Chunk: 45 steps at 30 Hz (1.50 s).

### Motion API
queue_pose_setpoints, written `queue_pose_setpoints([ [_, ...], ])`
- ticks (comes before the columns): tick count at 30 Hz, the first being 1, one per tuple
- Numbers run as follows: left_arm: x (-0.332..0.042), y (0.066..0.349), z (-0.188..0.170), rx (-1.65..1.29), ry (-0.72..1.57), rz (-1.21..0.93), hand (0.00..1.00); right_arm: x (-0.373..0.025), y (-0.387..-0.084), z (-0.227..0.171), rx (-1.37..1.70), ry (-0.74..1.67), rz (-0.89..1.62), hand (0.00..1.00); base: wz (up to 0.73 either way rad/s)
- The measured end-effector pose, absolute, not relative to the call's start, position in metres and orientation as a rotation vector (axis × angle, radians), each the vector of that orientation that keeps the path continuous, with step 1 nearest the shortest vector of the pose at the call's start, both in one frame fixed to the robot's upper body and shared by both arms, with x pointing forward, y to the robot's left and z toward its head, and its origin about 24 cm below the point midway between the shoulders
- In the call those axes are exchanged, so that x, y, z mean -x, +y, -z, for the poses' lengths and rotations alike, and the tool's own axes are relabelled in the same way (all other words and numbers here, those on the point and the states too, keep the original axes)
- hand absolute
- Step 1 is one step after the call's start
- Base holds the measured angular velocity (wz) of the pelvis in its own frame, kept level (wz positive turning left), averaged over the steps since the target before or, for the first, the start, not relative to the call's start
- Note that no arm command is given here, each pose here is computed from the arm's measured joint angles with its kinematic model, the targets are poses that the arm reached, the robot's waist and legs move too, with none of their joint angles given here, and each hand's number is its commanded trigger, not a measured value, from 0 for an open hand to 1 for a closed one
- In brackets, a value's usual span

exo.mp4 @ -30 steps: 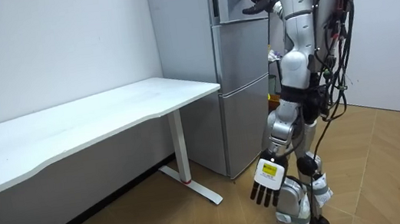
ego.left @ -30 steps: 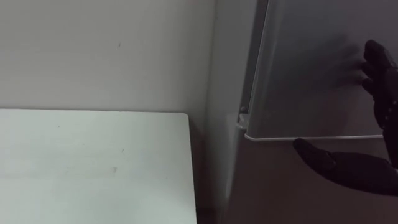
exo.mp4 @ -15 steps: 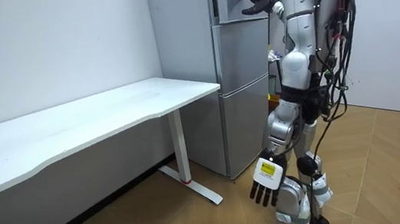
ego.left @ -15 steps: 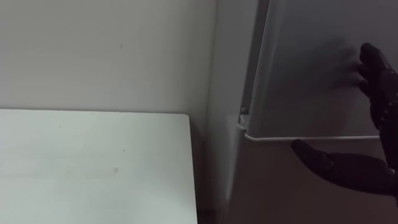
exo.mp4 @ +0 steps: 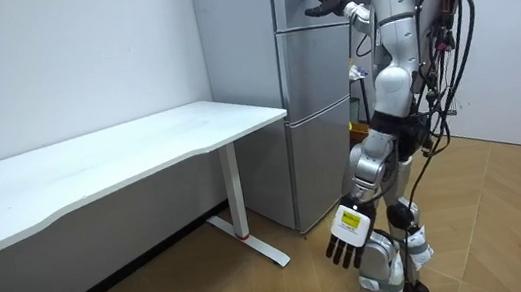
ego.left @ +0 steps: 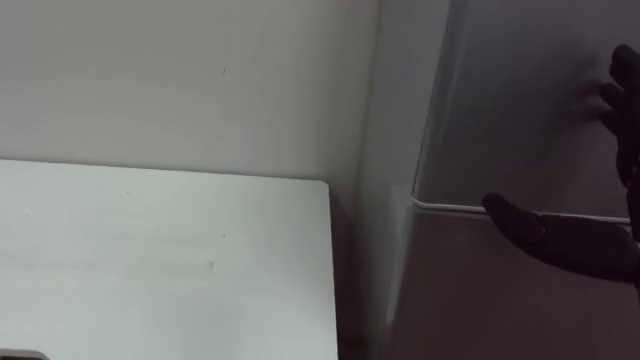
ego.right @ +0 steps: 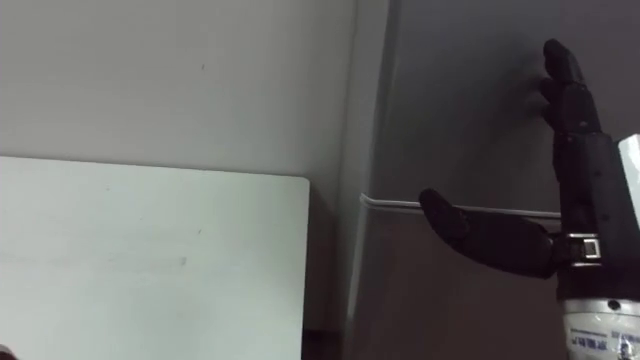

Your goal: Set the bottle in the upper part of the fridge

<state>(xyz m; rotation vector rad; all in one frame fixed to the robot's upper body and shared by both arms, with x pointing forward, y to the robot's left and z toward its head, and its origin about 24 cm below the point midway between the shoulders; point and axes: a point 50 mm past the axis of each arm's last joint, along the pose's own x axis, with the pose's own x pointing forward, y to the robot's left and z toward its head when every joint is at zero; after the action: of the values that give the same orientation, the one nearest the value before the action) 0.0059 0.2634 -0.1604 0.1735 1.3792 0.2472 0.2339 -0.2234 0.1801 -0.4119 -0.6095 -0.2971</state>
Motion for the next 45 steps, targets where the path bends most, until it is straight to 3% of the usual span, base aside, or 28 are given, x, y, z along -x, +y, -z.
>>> queue_pose_setpoints([
  [38,0.000,0.269,0.156,-0.190,1.388,-0.255,0.00,-0.260,-0.229,-0.165,0.440,-0.534,0.301,0.00,0.01],
  [45,0.009,0.275,0.154,-0.163,1.393,-0.315,0.00,-0.250,-0.260,-0.169,0.365,-0.516,0.420,0.00,0.00],
])
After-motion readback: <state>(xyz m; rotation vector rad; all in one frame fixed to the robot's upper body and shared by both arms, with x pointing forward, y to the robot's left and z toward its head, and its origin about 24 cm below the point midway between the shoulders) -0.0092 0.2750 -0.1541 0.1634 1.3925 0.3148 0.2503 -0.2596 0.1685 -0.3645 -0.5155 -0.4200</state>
